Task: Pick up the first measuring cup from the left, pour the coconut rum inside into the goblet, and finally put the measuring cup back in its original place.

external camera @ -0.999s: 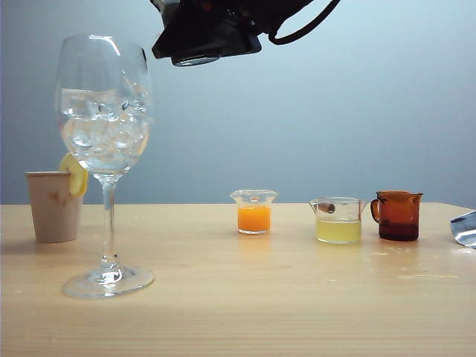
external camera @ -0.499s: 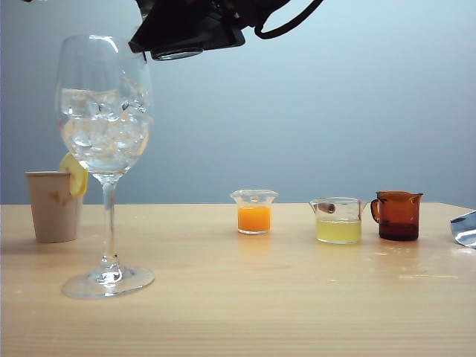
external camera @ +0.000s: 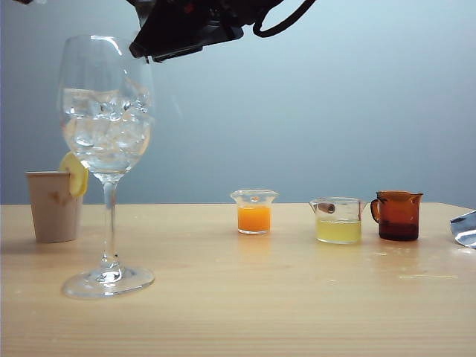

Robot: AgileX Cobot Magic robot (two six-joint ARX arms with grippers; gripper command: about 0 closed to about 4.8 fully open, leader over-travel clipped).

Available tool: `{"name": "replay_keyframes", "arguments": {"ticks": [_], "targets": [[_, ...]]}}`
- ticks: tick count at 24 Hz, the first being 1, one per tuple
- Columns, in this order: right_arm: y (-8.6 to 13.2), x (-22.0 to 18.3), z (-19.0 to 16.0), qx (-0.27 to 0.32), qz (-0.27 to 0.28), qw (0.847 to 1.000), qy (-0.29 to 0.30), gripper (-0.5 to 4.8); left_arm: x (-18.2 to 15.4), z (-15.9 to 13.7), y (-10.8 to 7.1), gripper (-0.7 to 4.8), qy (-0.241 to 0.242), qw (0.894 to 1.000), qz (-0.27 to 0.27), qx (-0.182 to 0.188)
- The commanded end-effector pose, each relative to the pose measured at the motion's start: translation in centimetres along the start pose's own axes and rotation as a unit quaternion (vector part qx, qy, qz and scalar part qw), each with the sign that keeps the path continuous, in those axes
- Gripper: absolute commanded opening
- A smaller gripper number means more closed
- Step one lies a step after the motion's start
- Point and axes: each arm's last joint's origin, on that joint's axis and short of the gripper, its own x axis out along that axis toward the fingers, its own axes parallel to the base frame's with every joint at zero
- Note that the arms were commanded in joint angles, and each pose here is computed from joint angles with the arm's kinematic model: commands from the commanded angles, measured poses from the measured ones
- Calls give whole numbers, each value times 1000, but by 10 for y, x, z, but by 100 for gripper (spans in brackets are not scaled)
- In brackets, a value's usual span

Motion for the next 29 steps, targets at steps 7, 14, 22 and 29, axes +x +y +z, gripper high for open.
{"name": "replay_keyframes", "arguments": {"ticks": [7, 14, 22, 29], "targets": [[-3, -7, 6, -58, -25, 998, 2, 148, -2, 3, 0, -3, -10, 1000, 1, 3], [-5, -11, 12, -60, -30, 998, -7, 148, -2, 3, 0, -3, -10, 1000, 1, 2], [-9, -13, 20, -75, -42, 996, -5, 148, -2, 3, 0, -3, -10, 1000, 1, 3], [-7, -14, 30, -128, -39, 991, -7, 148, -2, 3, 0, -3, -10, 1000, 1, 3]]}}
